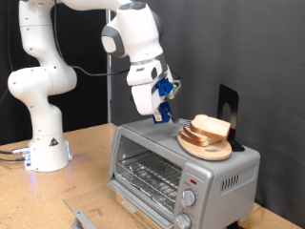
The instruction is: Make a piece of toast with the oven
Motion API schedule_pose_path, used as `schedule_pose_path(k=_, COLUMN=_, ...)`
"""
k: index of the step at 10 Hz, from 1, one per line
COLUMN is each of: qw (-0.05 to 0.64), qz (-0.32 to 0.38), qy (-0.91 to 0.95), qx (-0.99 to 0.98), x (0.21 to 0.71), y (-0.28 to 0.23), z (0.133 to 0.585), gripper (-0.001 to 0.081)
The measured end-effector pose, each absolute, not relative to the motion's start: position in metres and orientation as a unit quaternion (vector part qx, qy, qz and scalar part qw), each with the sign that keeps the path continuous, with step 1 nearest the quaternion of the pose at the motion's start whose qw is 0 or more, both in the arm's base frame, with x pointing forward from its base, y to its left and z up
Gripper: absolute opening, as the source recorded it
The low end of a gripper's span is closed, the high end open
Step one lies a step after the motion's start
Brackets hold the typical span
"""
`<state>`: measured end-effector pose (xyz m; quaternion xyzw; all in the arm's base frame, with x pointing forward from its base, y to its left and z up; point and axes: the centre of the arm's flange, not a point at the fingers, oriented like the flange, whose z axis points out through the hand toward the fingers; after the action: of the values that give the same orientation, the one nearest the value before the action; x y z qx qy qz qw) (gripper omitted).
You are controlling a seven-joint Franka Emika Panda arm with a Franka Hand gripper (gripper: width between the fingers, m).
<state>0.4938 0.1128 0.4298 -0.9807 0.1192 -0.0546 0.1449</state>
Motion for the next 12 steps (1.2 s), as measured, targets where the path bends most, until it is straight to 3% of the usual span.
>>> schedule_pose_path(k=9, qw=0.139, qz=-0.054, qy=0.124, qx=-0.981, x=0.509, y=0.122, z=0.423, gripper=0.0325)
schedule_pose_path(k=12, qw=0.171, qz=-0.091, qy=0.125, qx=-0.973, x=0.514, y=0.124, z=0.425, gripper=0.0325)
